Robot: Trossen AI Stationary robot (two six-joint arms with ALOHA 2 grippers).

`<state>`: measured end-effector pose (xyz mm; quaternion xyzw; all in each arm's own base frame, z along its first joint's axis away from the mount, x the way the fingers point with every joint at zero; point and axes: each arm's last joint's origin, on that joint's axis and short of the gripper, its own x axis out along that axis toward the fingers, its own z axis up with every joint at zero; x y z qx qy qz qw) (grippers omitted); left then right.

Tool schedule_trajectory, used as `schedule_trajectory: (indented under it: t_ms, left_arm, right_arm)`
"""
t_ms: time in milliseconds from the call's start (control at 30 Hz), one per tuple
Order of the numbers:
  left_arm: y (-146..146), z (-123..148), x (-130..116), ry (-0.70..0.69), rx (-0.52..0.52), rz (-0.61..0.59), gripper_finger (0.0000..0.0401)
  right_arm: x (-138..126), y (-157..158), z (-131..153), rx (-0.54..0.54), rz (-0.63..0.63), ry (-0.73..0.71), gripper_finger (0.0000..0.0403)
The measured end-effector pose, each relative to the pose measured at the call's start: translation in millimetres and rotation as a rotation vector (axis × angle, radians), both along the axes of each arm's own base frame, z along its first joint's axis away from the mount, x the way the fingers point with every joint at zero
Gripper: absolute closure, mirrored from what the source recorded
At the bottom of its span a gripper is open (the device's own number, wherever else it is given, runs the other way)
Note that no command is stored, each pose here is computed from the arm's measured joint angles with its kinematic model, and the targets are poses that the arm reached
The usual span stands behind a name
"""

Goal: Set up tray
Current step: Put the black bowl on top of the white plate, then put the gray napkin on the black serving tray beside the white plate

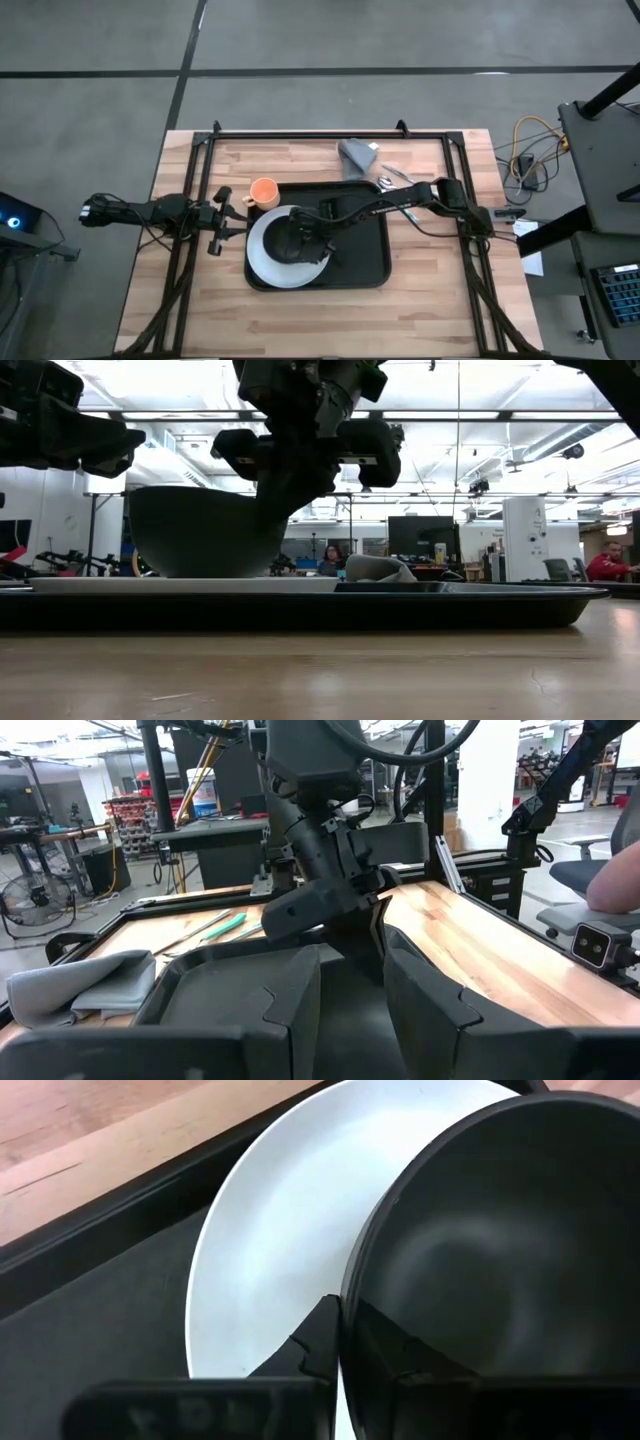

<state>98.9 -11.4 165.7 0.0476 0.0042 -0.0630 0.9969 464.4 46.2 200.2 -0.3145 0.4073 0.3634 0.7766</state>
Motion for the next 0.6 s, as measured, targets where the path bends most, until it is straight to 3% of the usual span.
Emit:
schedule_trajectory:
  t_ms: [600]
  left_arm:
    - [0.0, -0.1, 0.0, 0.000, 0.000, 0.000, 0.0305]
  right_arm:
    - [2.0, -0.4, 0.6, 0.016, -0.030, -0.014, 0.0302]
